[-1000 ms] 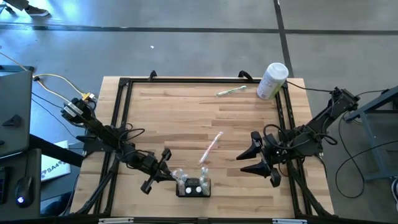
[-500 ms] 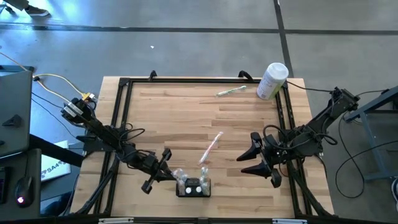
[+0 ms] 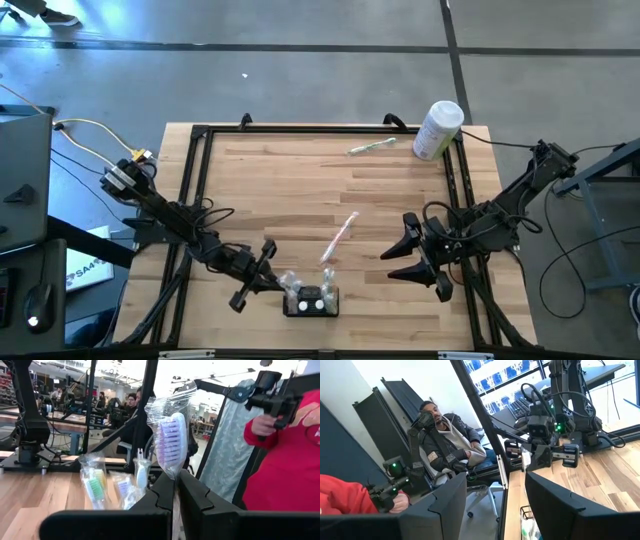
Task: Pick & Place toothbrushing station
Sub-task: Put the purple toothbrush into the black wire organizer
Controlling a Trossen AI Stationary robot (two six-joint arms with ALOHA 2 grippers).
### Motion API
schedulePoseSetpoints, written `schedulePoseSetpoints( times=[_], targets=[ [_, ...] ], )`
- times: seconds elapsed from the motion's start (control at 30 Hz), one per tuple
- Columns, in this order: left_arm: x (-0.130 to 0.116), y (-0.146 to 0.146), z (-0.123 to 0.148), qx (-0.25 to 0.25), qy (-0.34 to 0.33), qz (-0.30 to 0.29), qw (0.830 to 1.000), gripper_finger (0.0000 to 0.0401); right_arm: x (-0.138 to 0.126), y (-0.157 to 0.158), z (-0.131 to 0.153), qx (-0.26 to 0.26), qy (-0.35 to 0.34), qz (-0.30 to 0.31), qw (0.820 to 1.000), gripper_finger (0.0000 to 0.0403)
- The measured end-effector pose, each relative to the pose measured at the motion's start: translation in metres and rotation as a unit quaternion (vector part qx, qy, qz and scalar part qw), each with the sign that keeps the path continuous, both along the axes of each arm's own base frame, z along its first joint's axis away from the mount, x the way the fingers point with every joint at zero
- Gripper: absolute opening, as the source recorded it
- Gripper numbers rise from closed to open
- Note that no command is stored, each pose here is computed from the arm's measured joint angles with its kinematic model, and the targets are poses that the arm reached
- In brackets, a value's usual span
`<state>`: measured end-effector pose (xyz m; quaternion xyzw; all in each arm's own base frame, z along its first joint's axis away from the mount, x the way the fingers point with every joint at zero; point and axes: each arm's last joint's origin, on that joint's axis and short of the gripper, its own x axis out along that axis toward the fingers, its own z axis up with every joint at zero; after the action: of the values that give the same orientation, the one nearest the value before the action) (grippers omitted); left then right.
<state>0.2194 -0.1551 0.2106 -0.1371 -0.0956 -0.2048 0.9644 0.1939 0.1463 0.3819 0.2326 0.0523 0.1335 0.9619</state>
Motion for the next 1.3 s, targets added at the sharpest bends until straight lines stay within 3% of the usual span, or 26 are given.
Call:
schedulePoseSetpoints(
  times=[1.3],
  targets=[
    [0.015, -0.011, -0.053, 0.009, 0.023, -0.006, 1.000, 0.0003, 0.002, -0.003, 0.000, 0.017, 0.004, -0.011, 1.000, 0.0195]
  ],
)
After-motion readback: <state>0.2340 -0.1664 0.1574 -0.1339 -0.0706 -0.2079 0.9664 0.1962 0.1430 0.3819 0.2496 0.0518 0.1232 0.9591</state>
